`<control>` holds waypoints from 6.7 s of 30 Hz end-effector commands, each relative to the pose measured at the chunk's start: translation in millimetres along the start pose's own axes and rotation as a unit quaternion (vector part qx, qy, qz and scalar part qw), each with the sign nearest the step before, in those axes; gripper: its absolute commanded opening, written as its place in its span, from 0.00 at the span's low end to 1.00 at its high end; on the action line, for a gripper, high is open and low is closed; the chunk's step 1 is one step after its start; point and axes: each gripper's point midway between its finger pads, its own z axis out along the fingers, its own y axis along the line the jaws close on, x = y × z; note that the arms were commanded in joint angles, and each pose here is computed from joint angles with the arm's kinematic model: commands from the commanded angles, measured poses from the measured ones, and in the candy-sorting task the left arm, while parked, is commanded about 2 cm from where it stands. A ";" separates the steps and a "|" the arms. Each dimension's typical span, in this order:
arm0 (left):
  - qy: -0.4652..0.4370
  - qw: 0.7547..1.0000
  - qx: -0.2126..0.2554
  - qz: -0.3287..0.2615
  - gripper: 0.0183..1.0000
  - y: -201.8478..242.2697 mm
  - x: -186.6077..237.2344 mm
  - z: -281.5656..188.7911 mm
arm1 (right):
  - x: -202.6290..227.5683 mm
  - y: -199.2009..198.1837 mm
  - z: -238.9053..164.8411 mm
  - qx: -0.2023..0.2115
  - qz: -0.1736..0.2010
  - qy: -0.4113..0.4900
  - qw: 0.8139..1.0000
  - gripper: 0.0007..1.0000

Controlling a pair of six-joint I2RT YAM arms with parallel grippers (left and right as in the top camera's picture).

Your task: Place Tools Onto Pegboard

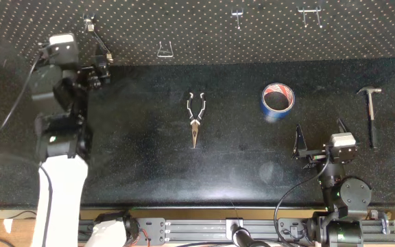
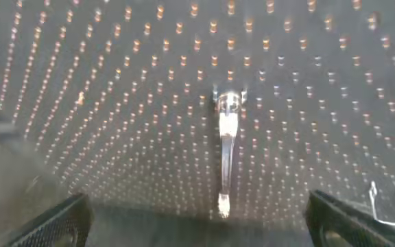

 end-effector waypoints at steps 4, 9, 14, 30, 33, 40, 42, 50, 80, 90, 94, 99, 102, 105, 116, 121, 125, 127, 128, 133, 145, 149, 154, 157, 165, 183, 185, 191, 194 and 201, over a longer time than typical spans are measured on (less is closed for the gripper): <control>0.121 0.983 0.121 -0.068 1.00 -82.9 47.0 -57.2 | 2.5 1.1 0.3 -0.002 -0.005 0.002 1.000 0.98; 0.350 0.924 0.124 -0.090 1.00 -177.6 166.1 -76.3 | 2.5 1.1 0.3 -0.002 -0.005 0.002 1.000 0.98; 0.473 0.871 0.071 -0.110 1.00 -216.7 243.2 -68.7 | 2.5 1.1 0.3 -0.002 -0.005 0.002 1.000 0.98; 0.485 0.868 0.104 0.003 1.00 -259.8 259.5 -9.4 | 2.5 1.1 0.3 -0.002 -0.005 0.002 1.000 0.98; 0.487 0.866 0.111 0.021 1.00 -259.5 263.9 -8.8 | 2.5 1.1 0.3 -0.002 -0.005 0.002 1.000 0.98; 0.514 0.852 0.099 0.036 1.00 -254.2 284.0 -11.9 | 2.5 1.1 0.3 -0.002 -0.005 0.002 1.000 0.98; 0.516 0.850 0.101 0.035 0.97 -254.7 284.9 -12.9 | 2.5 1.1 0.3 -0.002 -0.005 0.002 1.000 0.98; 0.532 0.840 0.095 0.041 0.74 -251.7 294.8 -16.6 | 2.5 1.1 0.3 -0.002 -0.005 0.002 1.000 0.98; 0.436 0.896 0.078 0.031 0.01 -220.8 196.1 -37.7 | 2.5 1.1 0.3 -0.002 -0.005 0.002 1.000 0.98; 0.055 0.994 0.085 -0.050 0.01 -171.8 66.1 8.4 | 2.5 1.1 0.3 -0.002 -0.005 0.002 1.000 0.98; -0.096 0.988 0.084 -0.084 0.01 -167.0 7.8 33.3 | 2.5 1.1 0.3 -0.002 -0.005 0.002 1.000 0.98; -0.149 0.985 0.074 -0.043 0.01 -162.7 -13.0 34.0 | 2.5 1.1 0.3 -0.002 -0.005 0.002 1.000 0.98; -0.167 0.982 0.075 -0.051 0.01 -165.8 -14.9 39.9 | 2.5 1.1 0.3 -0.002 -0.005 0.002 1.000 0.98; -0.180 0.979 0.076 -0.057 0.01 -168.0 -15.5 43.9 | 2.5 1.1 0.3 -0.002 -0.005 0.002 1.000 0.98; -0.169 0.981 0.086 -0.050 0.01 -180.3 11.7 67.3 | 2.5 1.1 0.3 -0.002 -0.005 0.002 1.000 0.98; -0.169 0.981 0.085 -0.050 0.01 -180.0 12.1 67.7 | 2.5 1.1 0.3 -0.002 -0.005 0.002 1.000 0.98; -0.169 0.981 0.085 -0.050 0.34 -180.0 12.2 67.7 | 2.5 1.1 0.3 -0.002 -0.005 0.002 1.000 0.98; -0.169 0.981 0.085 -0.050 0.40 -179.9 12.2 67.7 | 2.5 1.1 0.3 -0.002 -0.005 0.002 1.000 0.98; -0.169 0.981 0.085 -0.050 0.43 -179.9 12.2 67.7 | 2.5 1.1 0.3 -0.002 -0.005 0.002 1.000 0.98; -0.169 0.981 0.085 -0.050 0.61 -179.9 12.0 67.7 | 2.5 1.1 0.3 -0.002 -0.005 0.002 1.000 0.98; -0.192 0.976 0.078 -0.062 1.00 -162.3 -20.4 46.0 | 2.5 1.1 0.3 -0.002 -0.005 0.002 1.000 0.98; -0.205 0.975 0.050 -0.070 1.00 -112.0 -35.5 4.5 | 2.5 1.1 0.3 -0.002 -0.005 0.002 1.000 0.98; -0.152 0.987 0.011 -0.057 1.00 -43.6 56.7 -57.0 | 2.5 1.1 0.3 -0.002 -0.005 0.002 1.000 0.98; -0.161 0.985 0.011 -0.062 1.00 -24.6 84.4 -78.9 | 2.5 1.1 0.3 -0.002 -0.005 0.002 1.000 0.98; -0.145 0.987 0.013 -0.070 1.00 -14.8 136.9 -102.4 | 2.5 1.1 0.3 -0.002 -0.005 0.002 1.000 0.98; -0.121 0.989 0.076 -0.042 1.00 -41.9 153.4 -111.4 | 2.5 1.1 0.3 -0.002 -0.005 0.002 1.000 0.98; -0.119 0.987 0.096 -0.039 1.00 -48.7 154.2 -112.4 | 2.5 1.1 0.3 -0.002 -0.005 0.002 1.000 0.98; -0.118 0.988 0.096 -0.039 1.00 -48.7 154.5 -112.2 | 2.5 1.1 0.3 -0.002 -0.005 0.002 1.000 0.98; -0.118 0.988 0.096 -0.039 1.00 -48.7 154.5 -112.2 | 2.5 1.1 0.3 -0.002 -0.005 0.002 1.000 0.98; -0.118 0.988 0.096 -0.039 1.00 -48.7 154.5 -112.2 | 4.6 -11.6 -0.1 0.035 -0.003 0.007 0.999 0.98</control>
